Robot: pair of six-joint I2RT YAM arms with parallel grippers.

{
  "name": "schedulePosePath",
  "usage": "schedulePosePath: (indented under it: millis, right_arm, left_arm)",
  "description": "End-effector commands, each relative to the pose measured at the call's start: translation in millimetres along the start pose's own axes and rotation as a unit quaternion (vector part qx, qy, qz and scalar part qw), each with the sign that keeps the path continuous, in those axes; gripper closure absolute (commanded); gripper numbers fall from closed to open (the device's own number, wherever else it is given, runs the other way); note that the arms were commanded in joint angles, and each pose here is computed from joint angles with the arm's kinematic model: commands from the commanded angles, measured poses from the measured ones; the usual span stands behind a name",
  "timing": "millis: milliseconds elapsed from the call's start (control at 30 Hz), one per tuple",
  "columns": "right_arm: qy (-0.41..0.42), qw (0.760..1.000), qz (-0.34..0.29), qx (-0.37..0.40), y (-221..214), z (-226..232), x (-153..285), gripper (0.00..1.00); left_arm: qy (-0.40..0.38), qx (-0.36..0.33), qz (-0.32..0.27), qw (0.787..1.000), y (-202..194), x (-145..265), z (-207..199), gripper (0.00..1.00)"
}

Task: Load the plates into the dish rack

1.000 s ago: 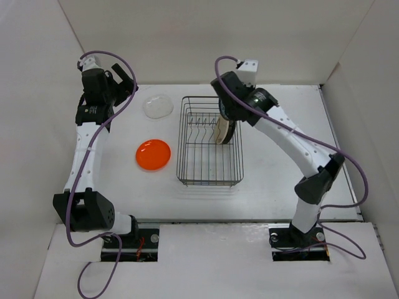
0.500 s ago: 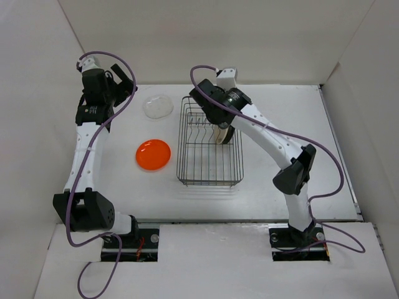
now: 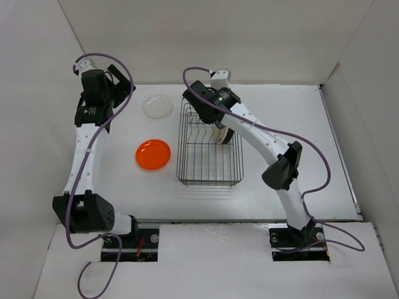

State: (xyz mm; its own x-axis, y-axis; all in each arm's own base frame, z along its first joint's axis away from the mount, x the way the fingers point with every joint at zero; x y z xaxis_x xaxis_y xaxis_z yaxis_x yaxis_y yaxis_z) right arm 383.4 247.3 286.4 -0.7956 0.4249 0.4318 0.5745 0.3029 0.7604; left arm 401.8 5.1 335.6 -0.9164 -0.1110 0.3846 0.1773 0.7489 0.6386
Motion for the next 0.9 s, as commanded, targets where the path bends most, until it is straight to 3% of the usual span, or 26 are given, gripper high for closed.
schedulePosePath:
  millis: [0, 867]
  right_arm:
    - [-0.013, 1.0, -0.015, -0.016, 9, -9, 8, 1.0]
    - [-0.035, 0.999, -0.006, 0.001, 1, -3, -8, 1.0]
  left_arm:
    - [-0.007, 0.026, -0.035, 0.999, 16, 20, -8, 0.0]
    - [-0.006, 0.028, -0.029, 0.999, 13, 23, -10, 0.0]
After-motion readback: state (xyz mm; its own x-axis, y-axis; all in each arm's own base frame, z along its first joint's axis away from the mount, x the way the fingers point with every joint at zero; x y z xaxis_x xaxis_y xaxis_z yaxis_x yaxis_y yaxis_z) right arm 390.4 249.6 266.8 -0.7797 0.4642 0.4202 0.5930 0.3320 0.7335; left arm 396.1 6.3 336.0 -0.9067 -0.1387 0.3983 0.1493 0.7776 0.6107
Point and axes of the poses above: each gripper's point midway between its finger pads, its own x axis back along the fingers, its own z axis along the line the jaws close on, y = z × x, the point moved 3 cm from there along x, back along the fingers, and after that the axes turned 12 degrees about x, right-handed, at the moved point
